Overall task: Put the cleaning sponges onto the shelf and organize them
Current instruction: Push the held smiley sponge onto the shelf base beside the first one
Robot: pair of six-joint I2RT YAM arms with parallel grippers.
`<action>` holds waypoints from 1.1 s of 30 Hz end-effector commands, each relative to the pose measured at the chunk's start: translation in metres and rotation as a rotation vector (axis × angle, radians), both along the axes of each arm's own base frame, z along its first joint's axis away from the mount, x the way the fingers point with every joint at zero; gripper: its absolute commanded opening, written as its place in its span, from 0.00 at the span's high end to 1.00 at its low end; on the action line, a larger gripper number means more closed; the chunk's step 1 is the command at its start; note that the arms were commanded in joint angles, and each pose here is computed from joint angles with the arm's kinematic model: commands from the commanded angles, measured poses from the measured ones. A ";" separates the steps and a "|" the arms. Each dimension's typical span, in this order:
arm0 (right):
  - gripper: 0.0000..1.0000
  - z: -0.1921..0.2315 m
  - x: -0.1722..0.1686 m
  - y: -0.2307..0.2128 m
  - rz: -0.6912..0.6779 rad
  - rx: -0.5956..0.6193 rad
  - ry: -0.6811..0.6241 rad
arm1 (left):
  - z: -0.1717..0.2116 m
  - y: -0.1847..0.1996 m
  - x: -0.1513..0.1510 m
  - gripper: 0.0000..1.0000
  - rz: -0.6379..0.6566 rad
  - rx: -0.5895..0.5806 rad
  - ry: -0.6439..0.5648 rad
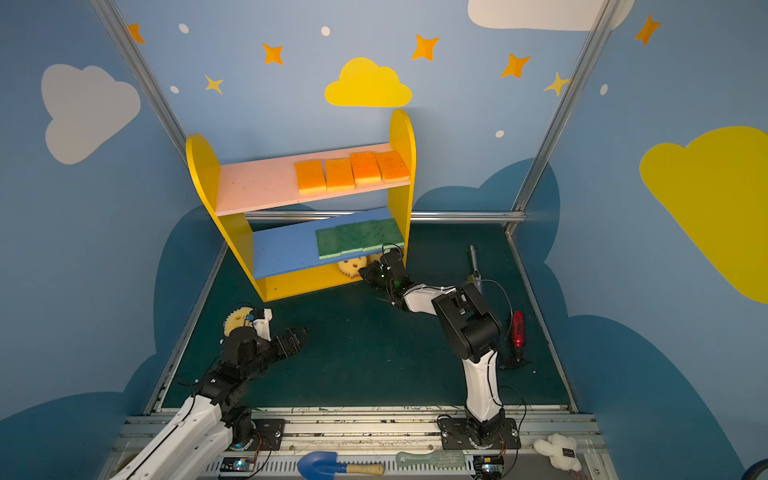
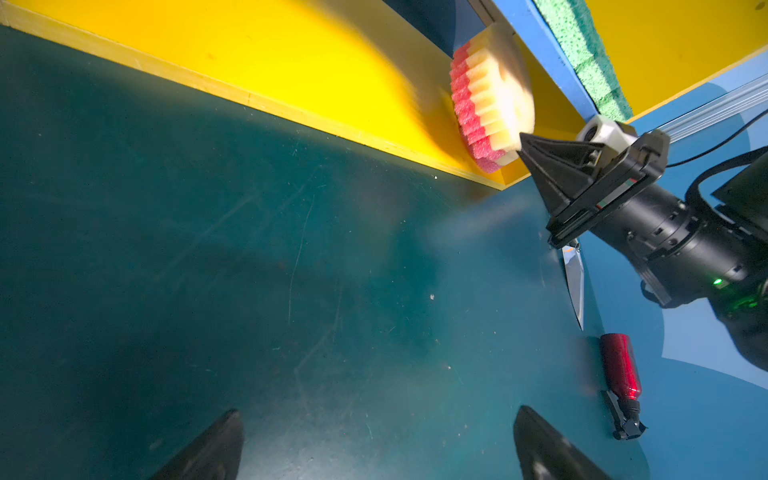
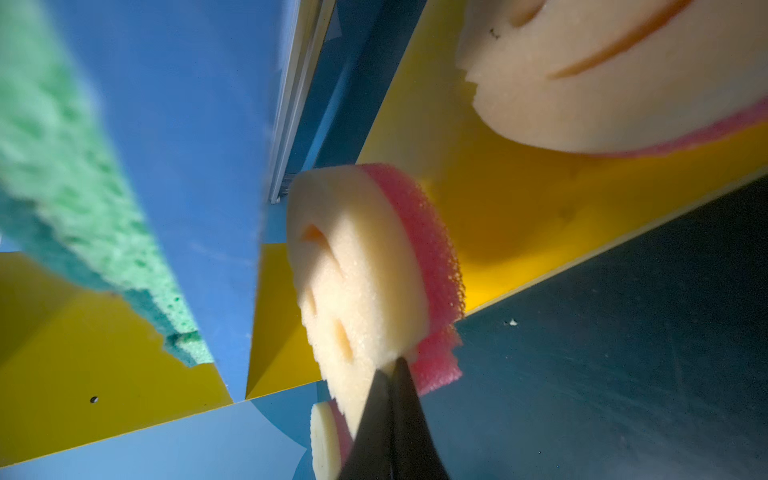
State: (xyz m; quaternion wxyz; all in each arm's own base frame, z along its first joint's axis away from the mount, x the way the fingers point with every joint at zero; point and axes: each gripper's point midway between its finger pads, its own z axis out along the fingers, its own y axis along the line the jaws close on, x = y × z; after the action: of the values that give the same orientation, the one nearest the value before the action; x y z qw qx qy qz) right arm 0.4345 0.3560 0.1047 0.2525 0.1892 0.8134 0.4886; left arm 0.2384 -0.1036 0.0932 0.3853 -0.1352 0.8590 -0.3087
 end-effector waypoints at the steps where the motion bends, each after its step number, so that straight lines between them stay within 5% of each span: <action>1: 1.00 0.004 -0.005 -0.001 -0.020 0.012 -0.009 | 0.002 0.001 -0.001 0.00 0.004 -0.001 -0.010; 33: 1.00 -0.025 0.034 0.007 -0.085 0.064 0.042 | 0.002 0.002 0.000 0.00 -0.003 0.017 -0.022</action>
State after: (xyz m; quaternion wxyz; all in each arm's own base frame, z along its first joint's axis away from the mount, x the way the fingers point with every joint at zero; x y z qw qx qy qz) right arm 0.4591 0.3633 0.0768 0.2441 0.2397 0.7997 0.4933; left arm 0.2372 -0.1027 0.0929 0.3855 -0.1348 0.8598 -0.3065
